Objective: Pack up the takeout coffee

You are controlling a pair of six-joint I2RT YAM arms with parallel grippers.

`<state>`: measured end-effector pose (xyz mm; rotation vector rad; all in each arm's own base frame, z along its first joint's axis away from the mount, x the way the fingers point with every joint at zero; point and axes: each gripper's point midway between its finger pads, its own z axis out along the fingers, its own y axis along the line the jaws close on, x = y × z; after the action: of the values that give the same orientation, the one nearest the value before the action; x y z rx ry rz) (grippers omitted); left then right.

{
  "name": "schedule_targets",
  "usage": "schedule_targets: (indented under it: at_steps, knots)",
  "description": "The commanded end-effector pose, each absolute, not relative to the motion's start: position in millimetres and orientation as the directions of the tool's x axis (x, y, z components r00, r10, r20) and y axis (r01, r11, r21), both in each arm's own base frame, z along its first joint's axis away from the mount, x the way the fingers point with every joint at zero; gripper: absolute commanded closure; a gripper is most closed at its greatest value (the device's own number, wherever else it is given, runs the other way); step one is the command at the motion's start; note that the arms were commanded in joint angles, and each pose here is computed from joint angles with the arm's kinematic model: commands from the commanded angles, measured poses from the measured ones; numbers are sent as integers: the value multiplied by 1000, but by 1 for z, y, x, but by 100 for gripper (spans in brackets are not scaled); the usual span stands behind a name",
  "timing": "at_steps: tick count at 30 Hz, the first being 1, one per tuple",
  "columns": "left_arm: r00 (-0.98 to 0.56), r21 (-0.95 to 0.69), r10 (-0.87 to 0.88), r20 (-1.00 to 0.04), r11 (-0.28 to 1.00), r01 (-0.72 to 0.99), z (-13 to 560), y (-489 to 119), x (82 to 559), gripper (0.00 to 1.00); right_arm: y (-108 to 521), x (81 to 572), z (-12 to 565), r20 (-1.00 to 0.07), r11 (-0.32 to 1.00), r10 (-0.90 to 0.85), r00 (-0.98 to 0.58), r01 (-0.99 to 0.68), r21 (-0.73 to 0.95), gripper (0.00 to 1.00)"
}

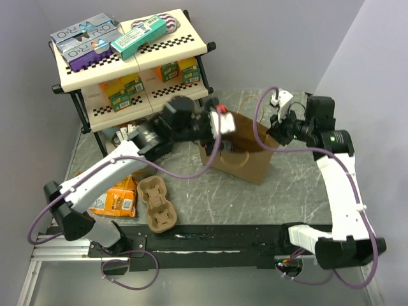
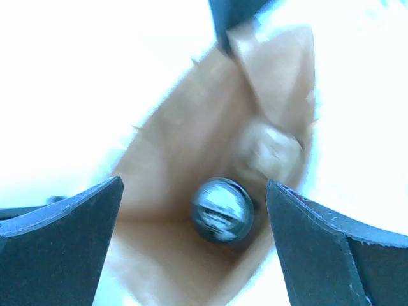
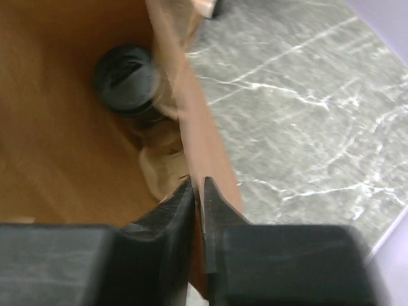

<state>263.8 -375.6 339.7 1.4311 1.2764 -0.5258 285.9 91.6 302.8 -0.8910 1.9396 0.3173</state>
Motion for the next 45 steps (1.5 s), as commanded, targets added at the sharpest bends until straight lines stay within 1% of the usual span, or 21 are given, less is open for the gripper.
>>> schedule_targets:
  at_steps: [1, 3, 4, 5, 6, 8, 9, 11, 13, 14, 16, 17, 19, 20, 23, 26, 28, 33, 35, 39, 45]
  knots:
    - [293, 358, 211, -933, 443, 822, 453, -336, 276, 1, 89, 312, 327, -874, 720, -415, -255, -678, -144, 65]
    - [268, 353, 233, -935, 516, 781, 460, -310, 288, 1, 92, 317, 331, -878, 720, -403, -258, -682, -131, 54]
    - [229, 346, 272, -935, 544, 764, 451, -298, 294, 1, 93, 318, 337, -884, 721, -397, -249, -680, -133, 46]
    - [212, 345, 286, -934, 581, 737, 452, -278, 300, 1, 92, 320, 339, -885, 729, -391, -252, -672, -131, 42]
    - [183, 343, 313, -932, 597, 725, 442, -267, 303, 1, 90, 320, 343, -888, 735, -387, -249, -665, -134, 36]
    - [112, 321, 340, -934, 655, 684, 433, -231, 306, 1, 87, 318, 356, -898, 752, -377, -228, -642, -152, 30]
    - [72, 309, 358, -931, 667, 678, 421, -220, 305, 1, 85, 317, 364, -903, 758, -374, -211, -630, -167, 24]
    - [8, 291, 379, -925, 695, 657, 409, -191, 298, 1, 80, 312, 380, -916, 783, -356, -184, -594, -185, 18]
    - [-39, 280, 399, -916, 706, 651, 393, -173, 289, 1, 77, 308, 399, -928, 797, -345, -139, -566, -211, 6]
    - [-109, 259, 424, -899, 715, 649, 373, -159, 287, 2, 74, 303, 411, -936, 813, -332, -115, -537, -223, 1]
    - [-178, 230, 442, -879, 720, 655, 354, -149, 284, 8, 71, 299, 427, -946, 828, -317, -68, -507, -241, 0]
    - [-228, 197, 441, -868, 728, 657, 342, -142, 284, 15, 71, 292, 436, -952, 836, -302, -47, -492, -241, 0]
    - [-281, 160, 448, -848, 724, 671, 327, -141, 287, 24, 71, 286, 443, -958, 843, -286, -26, -483, -239, 0]
    - [-300, 153, 448, -842, 732, 664, 325, -139, 291, 32, 72, 281, 447, -962, 847, -271, -13, -479, -232, 0]
    - [-399, 128, 465, -790, 763, 634, 301, -130, 302, 43, 76, 273, 446, -967, 843, -253, -12, -494, -214, 0]
    - [-488, 89, 443, -752, 802, 591, 284, -119, 311, 50, 76, 267, 442, -969, 843, -248, -21, -496, -205, 0]
    - [-499, 80, 416, -760, 822, 564, 283, -116, 319, 50, 75, 266, 438, -969, 846, -246, -29, -494, -200, 0]
    - [-513, 90, 394, -762, 850, 519, 287, -112, 340, 55, 76, 262, 432, -970, 846, -239, -44, -500, -186, 0]
    - [-524, 99, 395, -754, 858, 504, 288, -108, 347, 55, 77, 262, 432, -970, 845, -239, -46, -502, -184, 0]
    - [-557, 77, 394, -731, 859, 507, 280, -109, 352, 59, 75, 263, 432, -968, 845, -247, -47, -499, -192, 0]
    - [-590, 80, 398, -703, 868, 490, 271, -104, 351, 60, 75, 264, 431, -963, 841, -264, -48, -500, -205, 0]
